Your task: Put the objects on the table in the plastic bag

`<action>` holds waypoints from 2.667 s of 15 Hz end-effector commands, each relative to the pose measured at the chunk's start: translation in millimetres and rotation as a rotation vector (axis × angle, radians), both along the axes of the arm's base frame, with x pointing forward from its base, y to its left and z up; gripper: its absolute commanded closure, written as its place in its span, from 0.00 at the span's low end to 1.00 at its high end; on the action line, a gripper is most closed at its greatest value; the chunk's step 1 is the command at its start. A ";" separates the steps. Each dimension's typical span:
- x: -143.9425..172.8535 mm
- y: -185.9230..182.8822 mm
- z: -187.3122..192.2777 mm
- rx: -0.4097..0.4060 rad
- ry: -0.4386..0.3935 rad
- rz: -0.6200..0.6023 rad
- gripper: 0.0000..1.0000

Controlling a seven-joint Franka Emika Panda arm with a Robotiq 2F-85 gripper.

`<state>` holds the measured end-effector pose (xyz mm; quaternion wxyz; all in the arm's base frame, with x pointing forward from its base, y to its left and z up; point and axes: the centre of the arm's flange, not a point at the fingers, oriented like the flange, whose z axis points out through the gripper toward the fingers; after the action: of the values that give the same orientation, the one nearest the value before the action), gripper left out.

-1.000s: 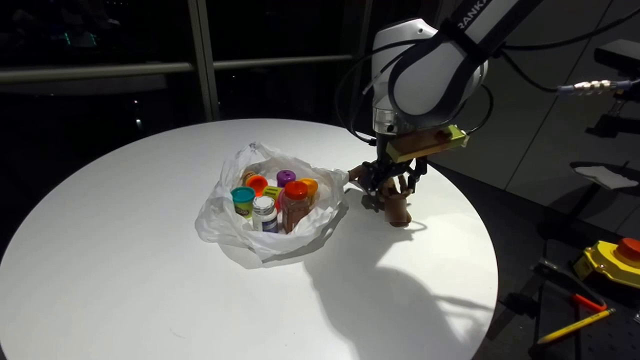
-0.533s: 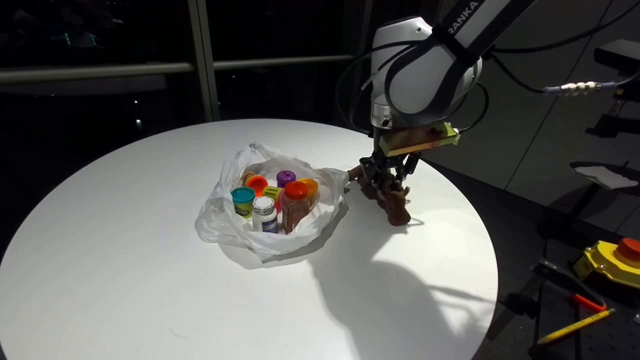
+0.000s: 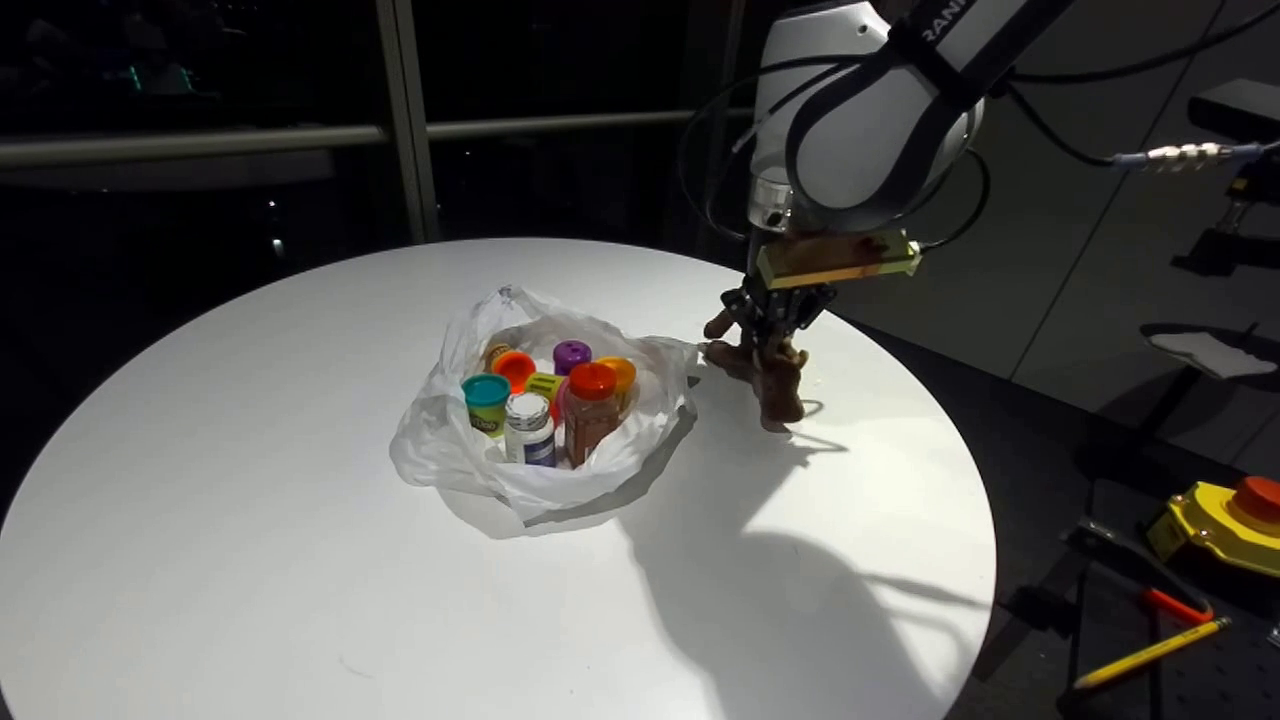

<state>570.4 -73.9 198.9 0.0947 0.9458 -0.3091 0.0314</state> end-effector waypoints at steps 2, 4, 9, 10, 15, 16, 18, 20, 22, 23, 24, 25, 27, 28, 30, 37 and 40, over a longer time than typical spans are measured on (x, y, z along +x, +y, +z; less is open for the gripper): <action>-12.0 42.1 95.0 -0.146 -0.139 0.056 0.97; -7.2 73.9 128.0 -0.187 -0.201 0.147 0.97; 12.9 169.5 168.6 -0.145 -0.269 0.469 0.97; 15.6 185.4 168.1 -0.139 -0.266 0.531 0.97; 29.8 221.2 143.5 -0.152 -0.165 0.823 0.97; 33.7 221.5 137.5 -0.159 -0.137 0.877 0.97; 42.1 221.2 126.0 -0.167 -0.085 0.984 0.97; 52.3 219.0 114.4 -0.184 -0.022 1.087 0.97; 62.1 218.8 106.6 -0.189 0.029 1.194 0.97; 65.6 220.0 103.2 -0.187 0.047 1.250 0.97; 69.7 222.9 100.9 -0.184 0.058 1.300 0.97; 73.3 225.6 98.7 -0.184 0.069 1.341 0.97; 80.4 227.1 89.8 -0.183 0.100 1.398 0.97; 82.2 228.0 85.8 -0.180 0.111 1.422 0.97; 86.2 227.9 76.3 -0.173 0.134 1.458 0.97; 102.8 219.1 51.1 -0.131 0.147 1.455 0.63; 106.5 214.6 56.7 -0.130 0.142 1.413 0.42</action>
<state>660.0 141.1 242.8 0.1334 0.9056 0.4005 0.0411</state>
